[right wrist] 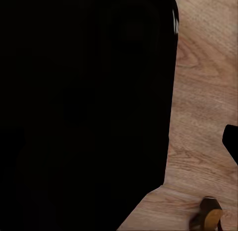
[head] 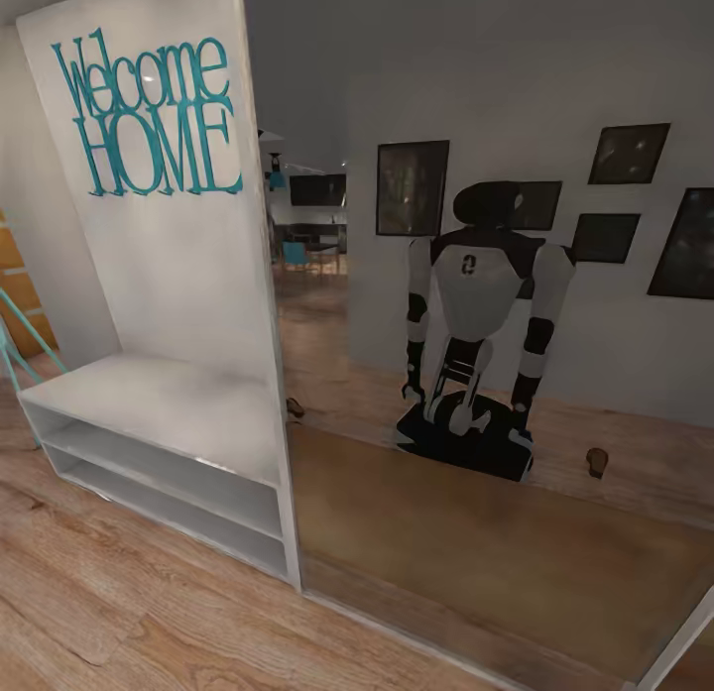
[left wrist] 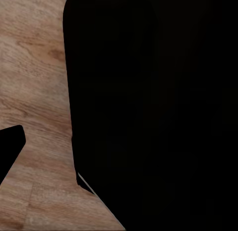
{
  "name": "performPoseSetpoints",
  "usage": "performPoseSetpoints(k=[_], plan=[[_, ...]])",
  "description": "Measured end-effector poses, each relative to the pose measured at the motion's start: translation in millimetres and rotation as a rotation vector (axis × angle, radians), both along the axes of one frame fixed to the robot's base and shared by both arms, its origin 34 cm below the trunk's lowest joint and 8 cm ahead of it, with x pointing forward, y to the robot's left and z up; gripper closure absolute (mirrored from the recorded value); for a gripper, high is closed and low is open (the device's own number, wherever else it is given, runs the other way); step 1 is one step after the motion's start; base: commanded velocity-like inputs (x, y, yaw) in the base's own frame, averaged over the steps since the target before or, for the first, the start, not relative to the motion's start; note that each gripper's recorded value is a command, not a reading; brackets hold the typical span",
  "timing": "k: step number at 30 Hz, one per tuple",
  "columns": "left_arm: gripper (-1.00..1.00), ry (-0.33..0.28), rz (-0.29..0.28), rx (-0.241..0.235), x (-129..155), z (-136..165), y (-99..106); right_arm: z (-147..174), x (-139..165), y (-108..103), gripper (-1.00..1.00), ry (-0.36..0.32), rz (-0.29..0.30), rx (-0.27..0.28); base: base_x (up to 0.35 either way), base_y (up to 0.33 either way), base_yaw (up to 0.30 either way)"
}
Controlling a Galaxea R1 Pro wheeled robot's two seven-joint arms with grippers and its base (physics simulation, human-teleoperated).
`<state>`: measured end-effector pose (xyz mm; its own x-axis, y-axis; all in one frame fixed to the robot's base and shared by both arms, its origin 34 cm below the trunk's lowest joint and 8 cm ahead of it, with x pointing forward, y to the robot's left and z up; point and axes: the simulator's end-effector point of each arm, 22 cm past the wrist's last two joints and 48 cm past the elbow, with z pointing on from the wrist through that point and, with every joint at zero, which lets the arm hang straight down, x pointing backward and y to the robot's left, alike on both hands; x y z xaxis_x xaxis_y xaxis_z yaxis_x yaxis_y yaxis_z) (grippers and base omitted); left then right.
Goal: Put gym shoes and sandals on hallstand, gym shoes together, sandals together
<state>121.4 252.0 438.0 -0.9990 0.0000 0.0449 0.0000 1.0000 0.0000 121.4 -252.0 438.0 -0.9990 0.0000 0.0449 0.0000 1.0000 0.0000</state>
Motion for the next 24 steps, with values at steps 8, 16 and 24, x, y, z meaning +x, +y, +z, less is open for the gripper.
performPoseSetpoints(k=[8,16,24], plan=[[-1.00,-0.013,0.002,-0.003,5,0,-3,0,15,23,-1.00,-0.029,0.002,0.027,0.000,0.000,0.000],[-1.00,-0.012,0.000,-0.006,3,0,-4,0,23,34,-1.00,-0.047,0.001,0.041,0.000,0.000,0.000],[-1.00,-0.011,-0.006,-0.004,3,0,-2,0,25,35,-1.00,-0.052,0.001,0.043,0.000,0.000,0.000]])
